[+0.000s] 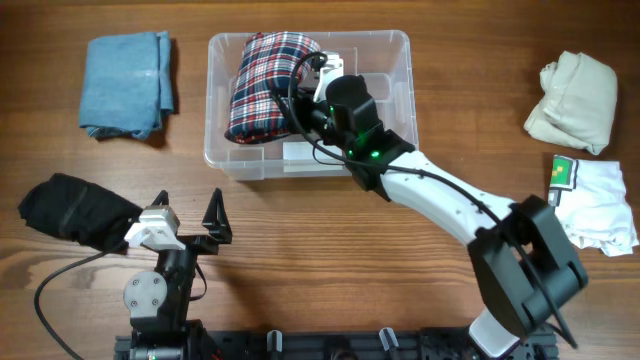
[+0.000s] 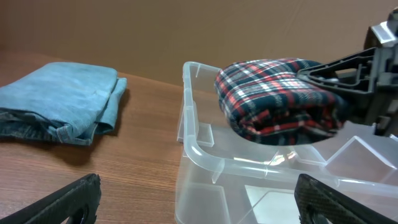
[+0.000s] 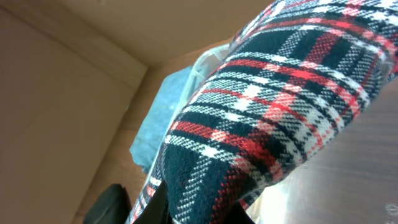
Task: Pack container
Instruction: 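Lift the plaid shirt and carry it into the clear bin, then press the plaid shirt against the bin's left side, then release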
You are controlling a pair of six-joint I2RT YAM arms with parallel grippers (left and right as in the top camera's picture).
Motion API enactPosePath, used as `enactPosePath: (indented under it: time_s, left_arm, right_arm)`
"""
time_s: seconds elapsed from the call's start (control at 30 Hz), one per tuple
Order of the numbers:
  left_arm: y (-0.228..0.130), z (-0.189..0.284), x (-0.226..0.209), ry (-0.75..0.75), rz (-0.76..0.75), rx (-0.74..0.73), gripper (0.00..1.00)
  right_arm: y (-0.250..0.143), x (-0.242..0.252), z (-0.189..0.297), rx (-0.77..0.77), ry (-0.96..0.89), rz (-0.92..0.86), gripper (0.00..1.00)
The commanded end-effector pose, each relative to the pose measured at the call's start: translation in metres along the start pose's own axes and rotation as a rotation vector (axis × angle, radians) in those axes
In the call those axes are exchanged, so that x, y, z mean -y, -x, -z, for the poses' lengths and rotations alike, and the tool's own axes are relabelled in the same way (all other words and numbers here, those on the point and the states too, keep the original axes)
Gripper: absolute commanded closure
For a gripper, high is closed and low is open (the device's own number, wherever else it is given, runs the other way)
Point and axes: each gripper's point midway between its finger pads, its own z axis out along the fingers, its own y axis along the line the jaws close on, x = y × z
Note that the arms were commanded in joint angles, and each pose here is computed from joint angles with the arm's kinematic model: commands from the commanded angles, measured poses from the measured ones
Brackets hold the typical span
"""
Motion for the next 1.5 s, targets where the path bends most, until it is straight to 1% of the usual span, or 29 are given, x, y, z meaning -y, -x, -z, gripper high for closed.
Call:
enactPosePath:
  time_s: [0.0,0.1,0.2,0.37,0.4,0.43,0.47,0.53,0.57,0.63,0.8,0.83,0.9,0.97,1.1,1.2,1.23,1.3,1.33,1.4,1.43,1.47]
  left_arm:
    - [-0.001,0.000,-0.004,0.018,0.010,0.004,0.00]
    - [-0.001,0.000,-0.004,0.018,0.010,0.004,0.00]
    - [-0.001,0.000,-0.004,0.017,0.010,0.004,0.00]
    - [-0.001,0.000,-0.004,0.018,0.010,0.004,0.00]
    - [-0.001,0.000,-0.004,0.018,0.010,0.004,0.00]
    - [-0.001,0.000,-0.004,0.018,0.010,0.004,0.00]
    - [-0.001,0.000,-0.004,0.018,0.010,0.004,0.00]
    - [-0.001,0.000,-0.004,0.018,0.010,0.004,0.00]
    - [-0.001,0.000,-0.004,0.018,0.010,0.004,0.00]
    - [-0.001,0.000,-0.004,0.018,0.010,0.004,0.00]
    - [-0.001,0.000,-0.004,0.018,0.010,0.004,0.00]
    - [-0.001,0.000,-0.004,0.018,0.010,0.004,0.00]
    - [-0.001,0.000,-0.004,0.018,0.010,0.004,0.00]
    - [-0.001,0.000,-0.004,0.018,0.010,0.004,0.00]
    - [-0.001,0.000,-0.004,0.018,0.010,0.004,0.00]
    - [-0.001,0.000,-0.004,0.018,0.010,0.004,0.00]
    - [-0.002,0.000,-0.004,0.018,0.010,0.004,0.00]
    - [-0.001,0.000,-0.004,0.018,0.010,0.004,0.00]
    - [-0.001,0.000,-0.004,0.018,0.010,0.004,0.00]
    - [-0.002,0.000,-0.004,0.018,0.010,0.004,0.00]
    - [-0.001,0.000,-0.004,0.018,0.010,0.004,0.00]
    - [-0.002,0.000,-0.004,0.018,0.010,0.004,0.00]
  right_arm:
    - [0.014,-0.003,-0.010,0.063,0.016,0.031,0.96]
    - [0.009,0.002,-0.015,0.055,0.010,0.075,0.96]
    - [-0.006,0.007,-0.023,0.012,0.031,0.132,0.96]
    - [-0.026,0.018,-0.035,-0.038,0.044,0.131,0.96]
    - [-0.028,0.019,-0.036,-0.041,0.050,0.132,0.84]
    - [-0.028,0.018,-0.037,-0.039,0.053,0.133,0.67]
    - [-0.027,0.018,-0.037,-0.036,0.055,0.134,0.57]
    - [-0.027,0.018,-0.037,-0.034,0.058,0.134,0.46]
    - [-0.026,0.017,-0.037,-0.031,0.061,0.135,0.42]
    - [-0.025,0.014,-0.037,-0.028,0.072,0.157,0.36]
    - [-0.027,0.015,-0.034,-0.060,0.054,0.225,0.31]
    - [-0.026,0.020,-0.032,-0.082,0.024,0.249,0.30]
    - [-0.023,0.032,-0.028,-0.121,-0.036,0.297,0.25]
    - [-0.019,0.049,-0.021,-0.167,-0.135,0.359,0.20]
    - [-0.007,0.073,-0.007,-0.240,-0.294,0.447,0.16]
    - [0.001,0.084,0.000,-0.258,-0.380,0.465,0.17]
    - [0.003,0.088,0.003,-0.262,-0.408,0.465,0.19]
    - [0.003,0.098,0.008,-0.280,-0.440,0.451,0.28]
    - [0.000,0.104,0.010,-0.297,-0.454,0.444,0.35]
    - [-0.004,0.114,0.015,-0.324,-0.480,0.431,0.51]
    - [-0.006,0.118,0.016,-0.337,-0.489,0.427,0.64]
    - [-0.009,0.123,0.017,-0.348,-0.499,0.423,0.74]
